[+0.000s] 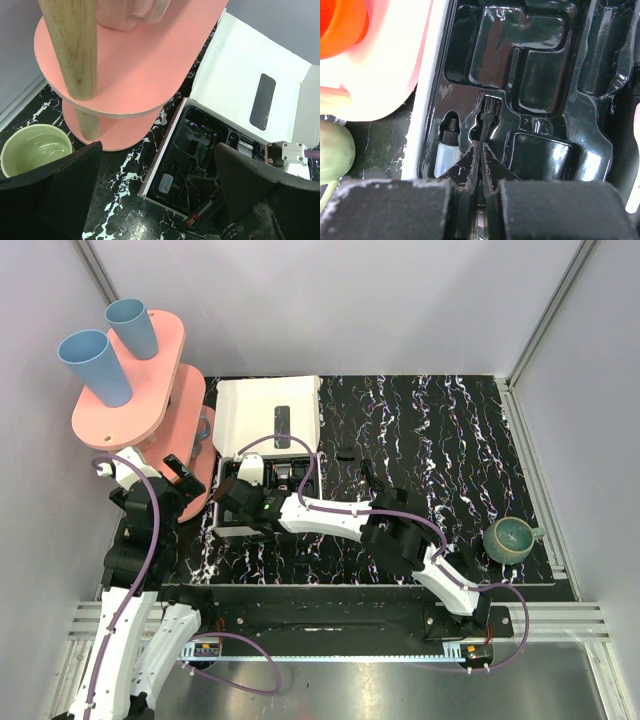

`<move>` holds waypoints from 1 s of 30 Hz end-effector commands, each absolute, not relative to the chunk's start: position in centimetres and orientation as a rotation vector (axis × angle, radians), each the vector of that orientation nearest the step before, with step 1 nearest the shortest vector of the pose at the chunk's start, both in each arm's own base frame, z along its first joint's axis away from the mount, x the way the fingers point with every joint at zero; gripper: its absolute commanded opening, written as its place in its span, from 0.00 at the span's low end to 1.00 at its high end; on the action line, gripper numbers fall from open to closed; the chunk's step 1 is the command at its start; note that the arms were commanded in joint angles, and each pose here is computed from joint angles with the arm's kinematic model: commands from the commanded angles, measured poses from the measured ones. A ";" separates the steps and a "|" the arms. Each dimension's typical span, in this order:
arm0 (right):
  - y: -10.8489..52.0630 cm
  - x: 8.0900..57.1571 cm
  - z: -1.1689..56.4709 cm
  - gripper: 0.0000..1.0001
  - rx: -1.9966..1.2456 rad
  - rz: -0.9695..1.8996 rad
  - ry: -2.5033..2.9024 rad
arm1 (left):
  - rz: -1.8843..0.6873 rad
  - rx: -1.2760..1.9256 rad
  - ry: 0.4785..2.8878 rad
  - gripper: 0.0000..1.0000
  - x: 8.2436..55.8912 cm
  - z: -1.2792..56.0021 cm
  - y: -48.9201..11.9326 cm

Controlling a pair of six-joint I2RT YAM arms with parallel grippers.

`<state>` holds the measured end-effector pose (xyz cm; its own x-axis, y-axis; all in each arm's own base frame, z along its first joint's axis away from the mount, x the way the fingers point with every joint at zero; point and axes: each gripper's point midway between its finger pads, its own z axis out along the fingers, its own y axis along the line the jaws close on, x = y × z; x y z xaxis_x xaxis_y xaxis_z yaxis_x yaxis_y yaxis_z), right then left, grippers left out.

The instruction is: Sort the hair-cutting tools

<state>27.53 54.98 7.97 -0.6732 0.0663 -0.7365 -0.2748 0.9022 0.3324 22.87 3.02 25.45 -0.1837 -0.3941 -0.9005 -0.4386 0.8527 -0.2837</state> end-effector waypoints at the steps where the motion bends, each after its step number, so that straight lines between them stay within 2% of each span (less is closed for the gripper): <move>1: 55.2 28.3 11.7 0.05 -0.112 0.584 2.183 | 0.055 -0.654 1.758 0.99 22.9 26.7 3.5; 30: 55.1 28.1 7.1 0.01 -0.179 0.506 2.297 | 0.060 -0.662 1.740 0.99 22.7 27.0 3.8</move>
<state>27.64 54.93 7.37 -0.6897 0.0304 -0.7234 -0.2746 0.9135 0.3002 22.81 3.12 25.50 -0.1797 -0.3935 -0.9016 -0.4421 0.8510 -0.2833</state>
